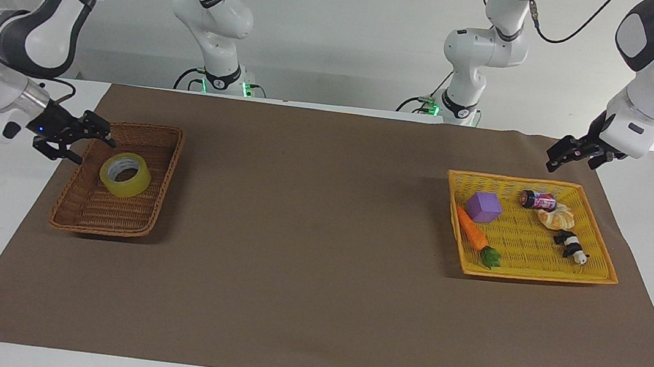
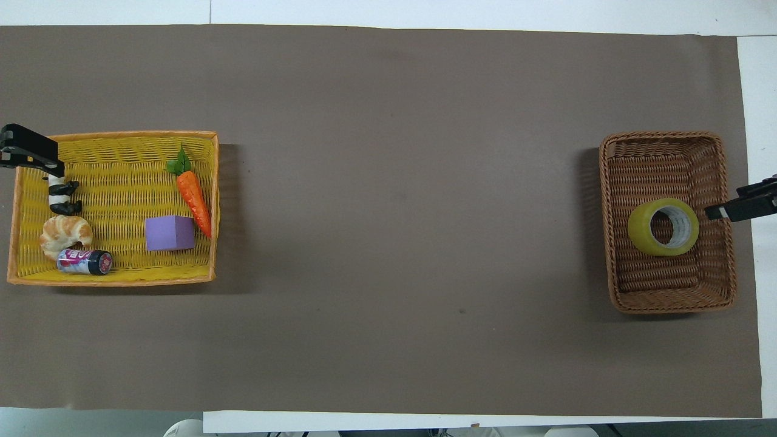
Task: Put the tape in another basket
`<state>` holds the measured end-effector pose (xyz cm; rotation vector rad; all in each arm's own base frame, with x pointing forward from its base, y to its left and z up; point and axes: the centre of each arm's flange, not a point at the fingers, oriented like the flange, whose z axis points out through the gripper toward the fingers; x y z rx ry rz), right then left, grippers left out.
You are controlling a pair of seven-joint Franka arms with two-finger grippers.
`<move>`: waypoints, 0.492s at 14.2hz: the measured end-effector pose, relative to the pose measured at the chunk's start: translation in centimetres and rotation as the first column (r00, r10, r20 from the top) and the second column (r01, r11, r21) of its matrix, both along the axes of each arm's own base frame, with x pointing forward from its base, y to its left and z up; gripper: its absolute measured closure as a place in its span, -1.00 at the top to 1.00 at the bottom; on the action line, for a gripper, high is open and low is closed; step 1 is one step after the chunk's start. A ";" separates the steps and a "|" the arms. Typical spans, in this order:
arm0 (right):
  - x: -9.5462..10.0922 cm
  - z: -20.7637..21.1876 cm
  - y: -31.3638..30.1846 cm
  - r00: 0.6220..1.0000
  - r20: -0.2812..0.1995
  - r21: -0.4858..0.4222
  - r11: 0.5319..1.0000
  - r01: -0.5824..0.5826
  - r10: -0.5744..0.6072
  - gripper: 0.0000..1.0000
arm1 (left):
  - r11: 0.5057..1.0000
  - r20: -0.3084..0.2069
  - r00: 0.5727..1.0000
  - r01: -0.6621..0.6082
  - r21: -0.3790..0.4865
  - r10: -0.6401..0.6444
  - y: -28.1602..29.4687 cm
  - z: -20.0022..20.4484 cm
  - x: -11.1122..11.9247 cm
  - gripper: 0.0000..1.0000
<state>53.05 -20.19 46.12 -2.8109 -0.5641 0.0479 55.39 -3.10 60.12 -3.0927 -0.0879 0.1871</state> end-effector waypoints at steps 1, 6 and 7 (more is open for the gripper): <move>0.0 2.0 1.1 1.000 0.005 -0.050 0.998 0.029 -0.029 1.00 | 1.000 0.000 1.000 0.000 0.000 0.000 0.0 0.0 0.0 0.99; -1.8 10.6 9.4 0.971 -0.053 -0.203 0.955 0.217 -0.232 1.00 | 1.000 0.000 1.000 0.000 0.000 0.000 0.0 0.0 0.0 0.99; -1.9 12.4 10.9 0.972 -0.045 -0.238 0.948 0.212 -0.229 1.00 | 1.000 0.000 1.000 0.000 0.000 0.000 0.0 0.0 0.0 0.99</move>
